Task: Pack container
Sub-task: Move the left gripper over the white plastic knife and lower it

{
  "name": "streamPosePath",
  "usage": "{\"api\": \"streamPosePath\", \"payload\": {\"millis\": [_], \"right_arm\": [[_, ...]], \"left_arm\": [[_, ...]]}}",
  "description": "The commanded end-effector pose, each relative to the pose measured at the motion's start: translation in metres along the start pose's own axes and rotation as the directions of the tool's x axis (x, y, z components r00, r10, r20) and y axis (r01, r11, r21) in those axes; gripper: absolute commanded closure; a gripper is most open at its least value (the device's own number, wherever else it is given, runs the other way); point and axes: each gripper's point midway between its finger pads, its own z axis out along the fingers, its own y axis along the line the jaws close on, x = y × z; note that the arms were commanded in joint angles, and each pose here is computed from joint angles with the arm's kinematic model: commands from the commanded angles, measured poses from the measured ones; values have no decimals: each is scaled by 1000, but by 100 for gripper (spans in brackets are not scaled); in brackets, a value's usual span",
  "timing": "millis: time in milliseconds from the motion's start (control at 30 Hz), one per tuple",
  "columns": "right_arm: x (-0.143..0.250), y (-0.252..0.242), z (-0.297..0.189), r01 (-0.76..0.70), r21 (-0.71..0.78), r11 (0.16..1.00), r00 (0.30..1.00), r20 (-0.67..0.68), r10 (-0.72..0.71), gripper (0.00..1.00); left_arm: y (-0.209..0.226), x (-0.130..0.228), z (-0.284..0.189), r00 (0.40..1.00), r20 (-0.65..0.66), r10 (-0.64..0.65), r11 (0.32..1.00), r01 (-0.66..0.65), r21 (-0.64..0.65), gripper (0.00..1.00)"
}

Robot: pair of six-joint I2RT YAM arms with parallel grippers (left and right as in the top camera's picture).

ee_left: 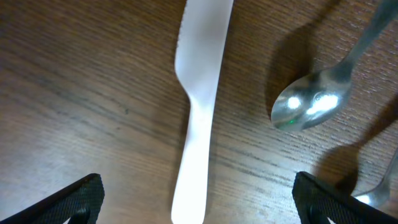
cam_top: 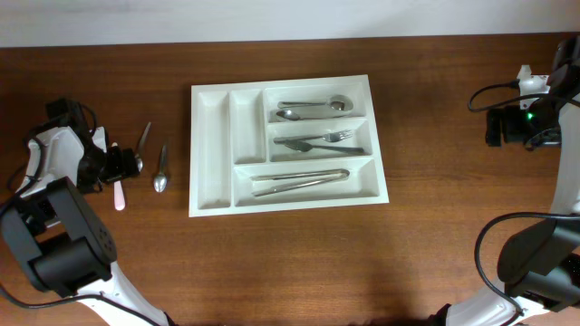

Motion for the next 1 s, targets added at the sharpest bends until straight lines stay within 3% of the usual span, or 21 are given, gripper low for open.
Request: {"api": "streamPosePath", "payload": {"millis": [0,433,967], "right_arm": [[1,-1,1,6,6,1000,1000,-7,-6,1],[1,-1,1,6,6,1000,1000,-7,-6,1],[1,-1,1,6,7,1000,1000,-7,-6,1]], "left_arm": [[-5,-8,2,1000,16,-6,1000,6,25,1],[-5,-1,26,999,-42,23,1000,-22,21,1],[-5,-6,26,999,-20,26,999,-25,20,1]]}}
